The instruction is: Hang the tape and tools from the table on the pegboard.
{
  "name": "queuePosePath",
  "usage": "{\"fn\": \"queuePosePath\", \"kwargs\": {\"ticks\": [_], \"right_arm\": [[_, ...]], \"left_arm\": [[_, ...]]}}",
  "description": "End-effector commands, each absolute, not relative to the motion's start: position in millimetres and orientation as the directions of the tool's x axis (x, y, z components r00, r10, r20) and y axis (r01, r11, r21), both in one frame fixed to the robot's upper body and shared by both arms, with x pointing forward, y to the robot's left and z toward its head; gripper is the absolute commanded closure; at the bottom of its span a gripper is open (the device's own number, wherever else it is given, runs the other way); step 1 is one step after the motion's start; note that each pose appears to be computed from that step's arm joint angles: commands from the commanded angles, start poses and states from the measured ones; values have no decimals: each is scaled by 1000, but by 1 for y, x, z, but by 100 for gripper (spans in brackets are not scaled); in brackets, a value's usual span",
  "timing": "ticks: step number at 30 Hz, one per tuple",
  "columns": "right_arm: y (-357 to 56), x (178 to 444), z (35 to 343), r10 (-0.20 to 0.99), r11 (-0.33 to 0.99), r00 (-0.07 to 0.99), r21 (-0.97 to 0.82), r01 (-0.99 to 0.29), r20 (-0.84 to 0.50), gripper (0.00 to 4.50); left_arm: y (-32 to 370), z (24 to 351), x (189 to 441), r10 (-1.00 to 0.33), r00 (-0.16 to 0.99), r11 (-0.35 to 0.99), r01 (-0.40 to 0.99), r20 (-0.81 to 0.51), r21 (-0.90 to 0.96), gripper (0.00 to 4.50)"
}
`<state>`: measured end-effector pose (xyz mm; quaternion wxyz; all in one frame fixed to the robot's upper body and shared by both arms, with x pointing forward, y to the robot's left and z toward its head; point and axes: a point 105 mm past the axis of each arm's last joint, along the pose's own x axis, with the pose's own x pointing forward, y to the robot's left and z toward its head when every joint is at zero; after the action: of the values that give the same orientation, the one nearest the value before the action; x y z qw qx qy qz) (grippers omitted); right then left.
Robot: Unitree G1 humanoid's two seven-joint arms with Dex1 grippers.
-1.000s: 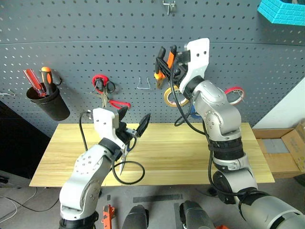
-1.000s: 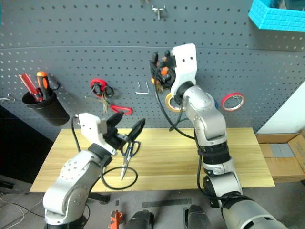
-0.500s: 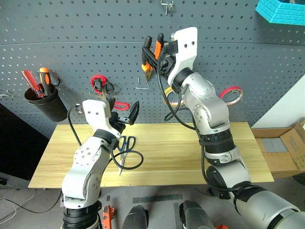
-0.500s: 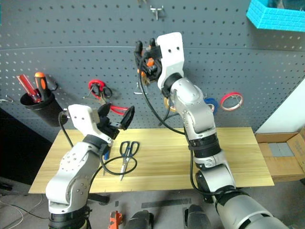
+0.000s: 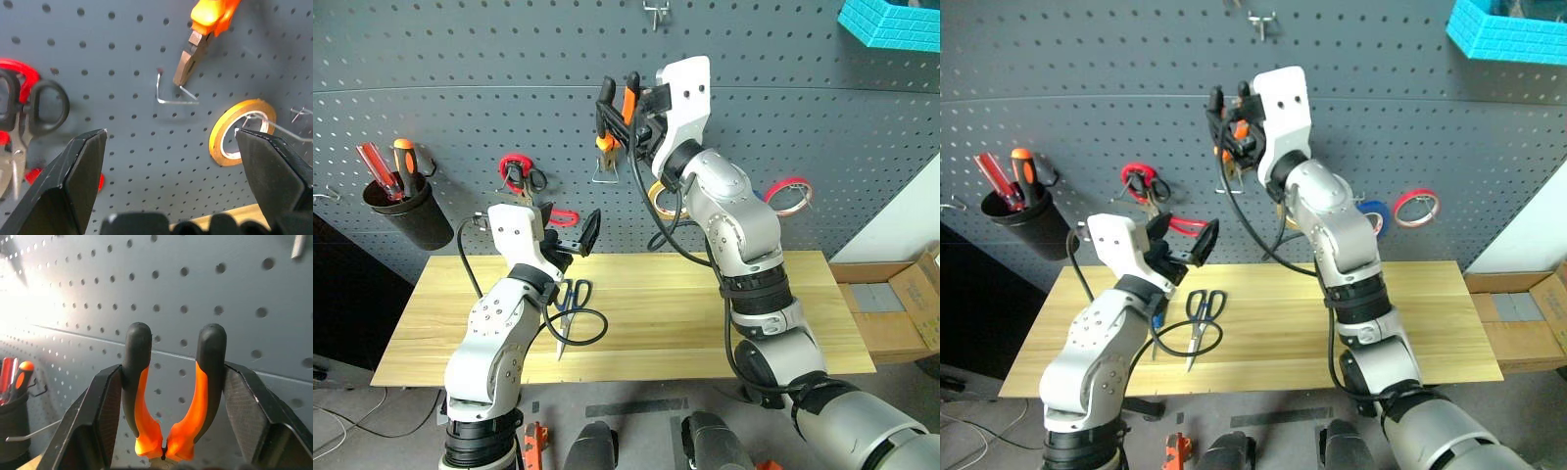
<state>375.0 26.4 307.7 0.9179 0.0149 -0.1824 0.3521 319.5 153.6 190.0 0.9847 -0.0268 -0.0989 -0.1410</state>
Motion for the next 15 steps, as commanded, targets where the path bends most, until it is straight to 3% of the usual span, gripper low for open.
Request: {"fn": "queuePosePath", "kwargs": {"ticks": [1,15], "right_arm": [[35,360,324,665,721,627,-133,-680,405,185],[39,383,286,650,755,722,-308,-578,238,185]], "left_arm": [[156,201,317,-269,930,961,277,251,5,0],[148,198,321,-289,926,955,296,243,9,0]]}}
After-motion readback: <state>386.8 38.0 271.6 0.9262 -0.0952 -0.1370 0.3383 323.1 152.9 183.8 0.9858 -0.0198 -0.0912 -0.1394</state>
